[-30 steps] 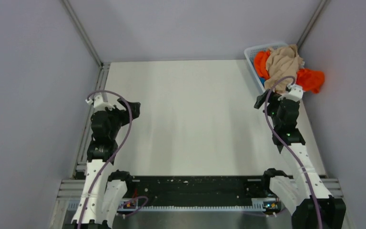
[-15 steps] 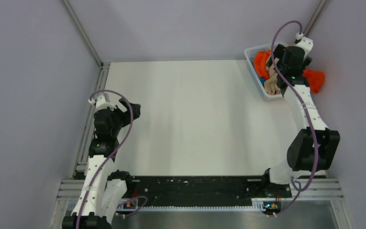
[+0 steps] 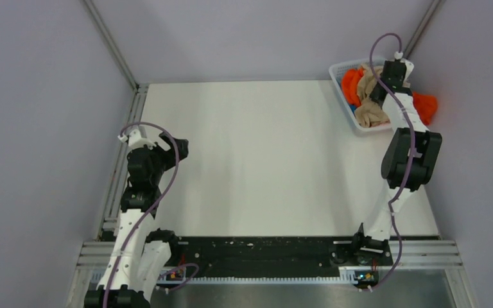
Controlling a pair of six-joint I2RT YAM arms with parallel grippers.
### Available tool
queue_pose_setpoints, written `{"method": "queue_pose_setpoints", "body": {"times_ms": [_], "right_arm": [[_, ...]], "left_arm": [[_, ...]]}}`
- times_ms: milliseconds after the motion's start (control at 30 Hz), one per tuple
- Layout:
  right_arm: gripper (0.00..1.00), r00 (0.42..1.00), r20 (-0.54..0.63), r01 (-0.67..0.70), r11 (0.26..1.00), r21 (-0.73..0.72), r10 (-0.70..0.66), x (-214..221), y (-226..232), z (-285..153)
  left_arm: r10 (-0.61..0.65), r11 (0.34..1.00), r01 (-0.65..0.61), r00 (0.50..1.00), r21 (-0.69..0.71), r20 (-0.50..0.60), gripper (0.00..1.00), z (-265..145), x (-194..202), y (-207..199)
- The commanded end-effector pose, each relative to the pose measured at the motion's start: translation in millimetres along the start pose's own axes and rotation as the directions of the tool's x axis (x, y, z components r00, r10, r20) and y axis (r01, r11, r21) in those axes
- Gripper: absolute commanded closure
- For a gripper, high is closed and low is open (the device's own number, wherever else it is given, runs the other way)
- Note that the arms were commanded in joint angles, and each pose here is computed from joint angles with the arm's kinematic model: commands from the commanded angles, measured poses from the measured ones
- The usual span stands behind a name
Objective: Fold and stack the t-shirts
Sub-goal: Grab crumpled tshirt from bin with the right arm, then move the tshirt to the center of the board
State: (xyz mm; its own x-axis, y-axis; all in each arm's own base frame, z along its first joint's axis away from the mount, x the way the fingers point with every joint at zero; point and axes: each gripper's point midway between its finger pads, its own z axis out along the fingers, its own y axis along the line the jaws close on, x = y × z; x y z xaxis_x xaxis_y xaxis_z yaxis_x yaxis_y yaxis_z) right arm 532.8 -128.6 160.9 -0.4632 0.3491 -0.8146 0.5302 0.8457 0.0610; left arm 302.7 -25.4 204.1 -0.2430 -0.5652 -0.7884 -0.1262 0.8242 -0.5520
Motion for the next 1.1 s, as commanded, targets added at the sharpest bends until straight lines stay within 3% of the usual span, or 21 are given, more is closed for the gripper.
{"method": "queue_pose_setpoints", "body": {"times_ms": [0,200,433,700,933,1067], "right_arm": [[1.0,0.99,0.067,-0.103,0.967,-0.233,0.122,-64,20,-33],[1.0,0.954,0.272,-0.046,0.96,-0.276,0.124,-143,14,-125],[1.0,0.866,0.474,0.025,0.934,-0.357,0.158,-197,6,-249],[1.0,0.805,0.567,0.246,0.771,-0.587,0.175,-213,62,-353],[1.0,0.855,0.505,0.394,0.48,-0.784,0.122,-155,152,-432],[1.0,0.891,0.447,0.407,0.302,-0.862,0.075,-111,190,-464]], "left_arm": [[-0.002,1.0,0.001,0.999,0.012,0.052,0.01,5,-11,-3],[-0.008,1.0,0.007,1.0,0.029,0.027,0.01,5,-8,-6],[-0.004,0.998,0.001,0.999,0.059,0.041,0.01,-2,-9,-12],[0.002,0.998,-0.005,0.999,0.067,0.043,0.01,-6,-10,-14],[0.006,0.998,-0.009,0.999,0.061,0.044,0.01,-8,-13,-14],[-0.002,0.998,-0.001,0.999,0.07,0.043,0.01,-8,-12,-15]]}}
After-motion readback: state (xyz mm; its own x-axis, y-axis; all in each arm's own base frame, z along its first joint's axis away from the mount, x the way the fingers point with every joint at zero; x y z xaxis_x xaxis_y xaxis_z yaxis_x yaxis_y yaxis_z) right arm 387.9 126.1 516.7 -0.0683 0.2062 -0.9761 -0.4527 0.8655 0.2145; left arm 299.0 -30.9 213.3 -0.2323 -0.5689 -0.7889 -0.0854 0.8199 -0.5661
